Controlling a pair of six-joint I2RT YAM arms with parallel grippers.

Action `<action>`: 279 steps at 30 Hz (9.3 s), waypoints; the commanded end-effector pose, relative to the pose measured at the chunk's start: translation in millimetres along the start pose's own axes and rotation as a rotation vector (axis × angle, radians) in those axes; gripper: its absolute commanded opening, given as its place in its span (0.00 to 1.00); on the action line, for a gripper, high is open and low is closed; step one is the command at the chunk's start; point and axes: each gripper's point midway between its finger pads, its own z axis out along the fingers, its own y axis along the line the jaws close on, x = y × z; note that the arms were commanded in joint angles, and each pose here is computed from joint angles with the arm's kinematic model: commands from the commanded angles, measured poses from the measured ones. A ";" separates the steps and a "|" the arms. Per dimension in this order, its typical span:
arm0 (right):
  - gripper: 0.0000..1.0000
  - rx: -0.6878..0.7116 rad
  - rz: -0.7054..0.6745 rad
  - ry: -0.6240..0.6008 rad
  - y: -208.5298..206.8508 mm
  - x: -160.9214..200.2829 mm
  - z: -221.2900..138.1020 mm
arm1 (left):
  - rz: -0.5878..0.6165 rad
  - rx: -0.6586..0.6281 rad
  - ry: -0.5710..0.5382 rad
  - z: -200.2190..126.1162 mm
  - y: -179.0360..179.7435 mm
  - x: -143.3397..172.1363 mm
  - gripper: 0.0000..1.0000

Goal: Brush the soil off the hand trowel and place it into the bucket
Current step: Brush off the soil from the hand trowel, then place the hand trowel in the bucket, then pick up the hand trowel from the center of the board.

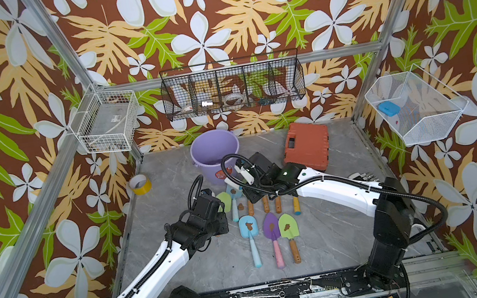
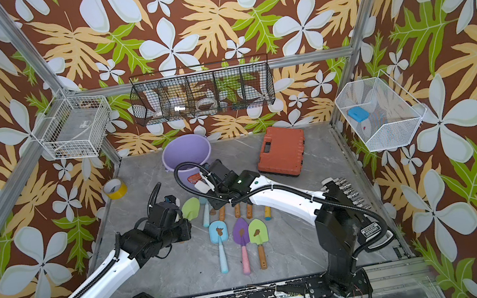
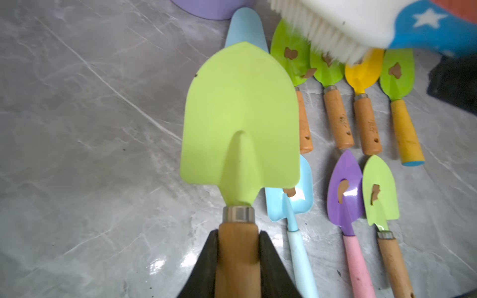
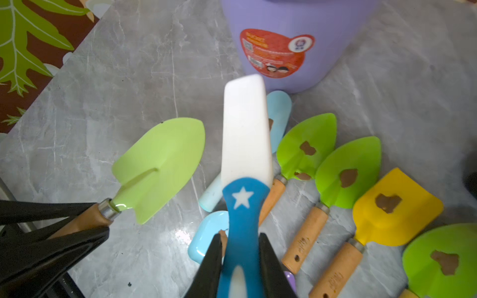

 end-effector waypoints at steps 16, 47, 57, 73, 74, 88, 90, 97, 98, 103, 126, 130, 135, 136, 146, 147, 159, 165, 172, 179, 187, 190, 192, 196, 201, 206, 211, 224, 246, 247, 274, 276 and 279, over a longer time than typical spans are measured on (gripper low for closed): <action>0.00 -0.273 0.269 -0.448 -2.7 2.8 -94.1 | -0.492 1.207 -0.163 -74.6 -80.4 -32.2 0.00; 0.00 -0.543 0.273 -0.437 54.0 2.4 -96.3 | -0.727 1.268 -0.213 -71.1 -43.0 -43.1 0.00; 0.00 -0.474 0.296 -0.341 43.6 29.9 -57.6 | -0.730 1.244 -0.221 -66.6 -35.9 -46.0 0.00; 0.00 -0.243 0.358 -0.287 5.4 33.3 -13.9 | -0.743 1.338 -0.206 -72.4 -37.6 -53.4 0.00; 0.00 -0.257 0.362 -0.293 7.7 30.6 -12.6 | -0.745 1.340 -0.188 -70.2 -38.6 -52.9 0.00; 0.00 -0.467 0.430 -0.422 41.0 -20.4 -35.2 | -0.757 1.295 -0.160 -51.9 -35.7 -47.0 0.00; 0.00 -0.470 0.432 -0.428 40.4 -19.9 -41.0 | -0.758 1.294 -0.161 -51.8 -35.3 -46.7 0.00; 0.00 -0.500 0.460 -0.478 32.5 2.8 -63.9 | -0.748 1.325 -0.173 -60.8 -38.6 -56.0 0.00; 0.00 -0.507 0.467 -0.485 30.4 8.7 -65.0 | -0.748 1.330 -0.174 -62.6 -39.1 -57.6 0.00; 0.00 -0.578 0.464 -0.524 37.1 10.1 -77.1 | -0.729 1.352 -0.179 -70.4 -42.0 -62.1 0.00; 0.00 -0.608 0.614 -0.474 33.7 42.9 -32.2 | -0.713 1.386 -0.194 -84.2 -45.1 -66.5 0.00; 0.00 -0.589 0.548 -0.579 30.0 24.2 -66.4 | -0.716 1.378 -0.189 -80.8 -44.4 -65.2 0.00; 0.00 -0.630 0.473 -0.565 49.7 14.0 -71.7 | -0.714 1.378 -0.196 -81.2 -44.3 -66.3 0.00; 0.00 -0.635 0.475 -0.546 52.1 17.6 -65.8 | -0.713 1.380 -0.198 -81.9 -44.3 -66.9 0.00; 0.00 -0.618 0.539 -0.388 44.1 63.7 -16.7 | -0.677 1.405 -0.193 -89.8 -49.5 -73.8 0.00; 0.00 -0.584 0.556 -0.389 32.1 65.3 -17.7 | -0.670 1.409 -0.183 -90.6 -51.4 -75.6 0.00; 0.00 -0.075 0.328 -0.479 -68.3 1.0 -112.3 | -0.211 0.358 -0.085 21.5 -39.8 -77.4 0.00; 0.00 -0.099 0.240 -0.454 -54.8 -21.5 -130.3 | 0.037 -0.023 -0.052 18.1 -28.7 -73.4 0.00; 0.00 -0.231 0.199 -0.336 -20.3 -19.4 -97.5 | 0.195 -0.198 -0.044 10.6 -31.0 -62.9 0.00; 0.00 -0.335 0.129 -0.206 27.1 -10.5 -58.7 | 0.262 -0.218 -0.068 0.1 -41.5 -67.1 0.00; 0.00 -0.193 0.207 -0.169 -23.5 -5.5 -31.8 | 0.289 -0.264 -0.133 -14.8 -33.8 -81.8 0.00; 0.00 -0.149 0.248 -0.293 -50.1 -23.1 -60.9 | 0.248 -0.274 -0.157 -17.6 -25.6 -98.9 0.00; 0.00 -0.111 0.269 -0.345 -65.2 -28.3 -76.3 | 0.205 -0.271 -0.189 -20.6 -20.2 -116.0 0.00; 0.00 -0.082 0.297 -0.384 -81.9 -25.9 -89.7 | 0.142 -0.285 -0.229 -19.4 -14.6 -156.7 0.00; 0.00 -0.080 0.315 -0.375 -85.2 -17.6 -86.8 | 0.109 -0.338 -0.215 6.1 -9.5 -198.1 0.00; 0.00 -0.102 0.326 -0.368 -82.9 -12.9 -80.9 | 0.049 -0.365 -0.177 35.2 -1.0 -226.7 0.01; 0.00 -0.107 0.320 -0.363 -82.7 -12.8 -76.6 | 0.042 -0.361 -0.181 48.1 -6.8 -248.6 0.32; 0.00 -0.121 0.323 -0.367 -82.2 -5.3 -77.5 | 0.054 -0.290 -0.278 6.3 -26.3 -201.5 0.43; 0.00 -0.157 0.332 -0.322 -60.5 11.0 -59.7 | 0.040 -0.186 -0.079 114.3 -30.7 -31.6 0.50; 0.00 -0.156 0.333 -0.325 -60.6 10.3 -60.7 | 0.043 -0.193 -0.070 117.9 -29.1 -29.7 0.50; 0.00 -0.147 0.344 -0.310 -63.7 14.5 -47.6 | 0.048 -0.233 0.038 152.2 1.9 3.7 0.23; 0.00 -0.149 0.344 -0.312 -63.3 13.6 -47.6 | 0.052 -0.238 0.032 149.6 3.2 1.9 0.16; 0.00 -0.148 0.342 -0.315 -63.5 11.9 -46.7 | 0.067 -0.265 0.021 141.6 5.7 -5.8 0.00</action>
